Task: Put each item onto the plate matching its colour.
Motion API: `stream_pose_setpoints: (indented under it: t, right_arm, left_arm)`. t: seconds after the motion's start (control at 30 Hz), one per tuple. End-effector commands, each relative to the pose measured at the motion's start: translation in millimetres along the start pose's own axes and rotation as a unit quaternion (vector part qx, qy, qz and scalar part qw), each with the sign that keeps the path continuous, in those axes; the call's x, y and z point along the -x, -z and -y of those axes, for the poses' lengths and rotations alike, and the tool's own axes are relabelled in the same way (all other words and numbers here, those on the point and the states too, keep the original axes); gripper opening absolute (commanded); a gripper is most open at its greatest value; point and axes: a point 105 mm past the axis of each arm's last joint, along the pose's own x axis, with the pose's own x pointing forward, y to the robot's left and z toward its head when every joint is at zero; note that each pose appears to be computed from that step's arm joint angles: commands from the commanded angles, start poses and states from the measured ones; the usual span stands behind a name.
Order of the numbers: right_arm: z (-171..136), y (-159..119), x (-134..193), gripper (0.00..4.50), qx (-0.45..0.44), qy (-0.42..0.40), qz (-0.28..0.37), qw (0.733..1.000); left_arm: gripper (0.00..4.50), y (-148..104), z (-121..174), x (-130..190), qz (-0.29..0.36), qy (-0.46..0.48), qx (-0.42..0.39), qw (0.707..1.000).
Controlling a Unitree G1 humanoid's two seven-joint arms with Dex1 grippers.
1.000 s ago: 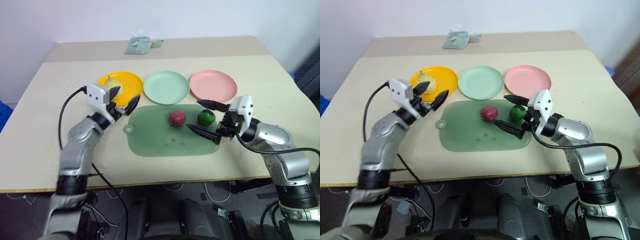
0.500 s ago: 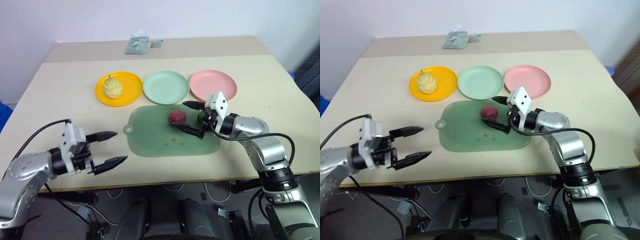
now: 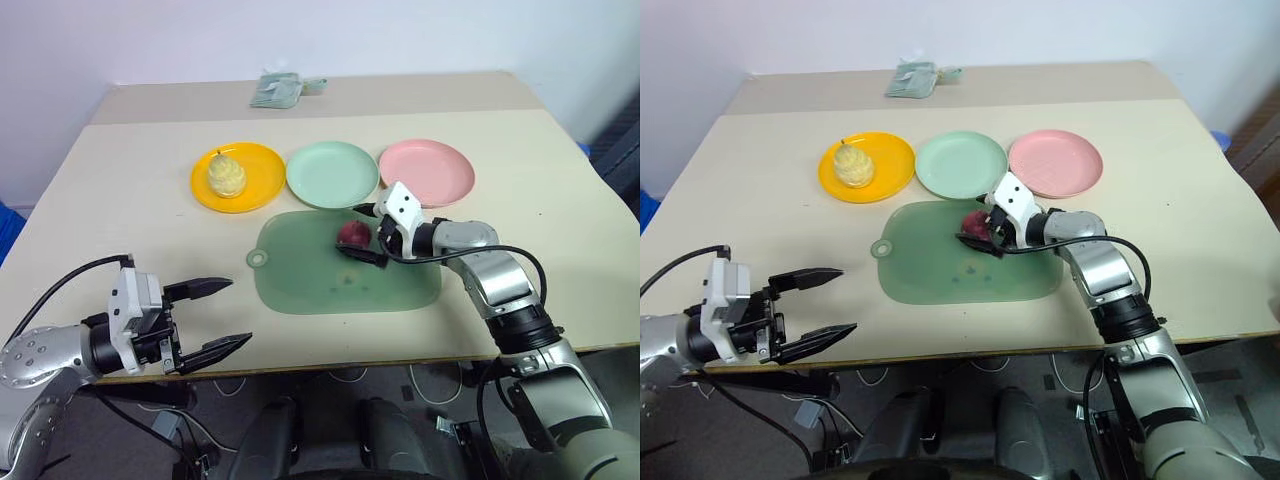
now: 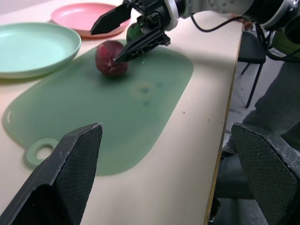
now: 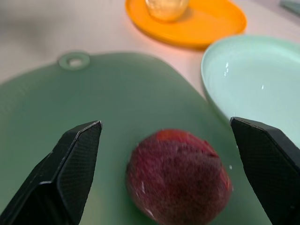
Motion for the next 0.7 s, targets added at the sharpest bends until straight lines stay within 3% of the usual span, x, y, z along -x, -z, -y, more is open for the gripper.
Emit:
stream_pose_setpoints:
  t: [0.03,0.3,0.43,0.53,0.7]
  right_arm:
    - [4.7,-9.6,-0.8,4.50,0.033,0.003,-0.006,0.999]
    - [4.7,-6.5,-4.8,4.50,0.051,0.000,-0.031,0.998]
    - [4.5,-2.8,-4.4,3.25,0.057,-0.003,-0.043,0.997]
    - [4.0,-0.5,-2.4,1.85,0.060,-0.005,-0.051,0.997]
    - [7.0,-5.4,1.5,1.72,0.068,0.001,-0.048,0.997]
  left_arm:
    - [4.45,-9.5,2.7,0.3,0.012,-0.006,-0.025,1.000]
    - [4.45,-8.8,3.4,-1.4,0.014,-0.013,-0.027,0.999]
    - [4.50,-8.3,3.6,-2.2,0.016,-0.016,-0.027,0.999]
    - [4.50,-7.3,3.8,-1.8,0.016,-0.018,-0.025,0.999]
    - [4.50,-8.0,2.4,-2.1,0.020,-0.016,-0.025,0.999]
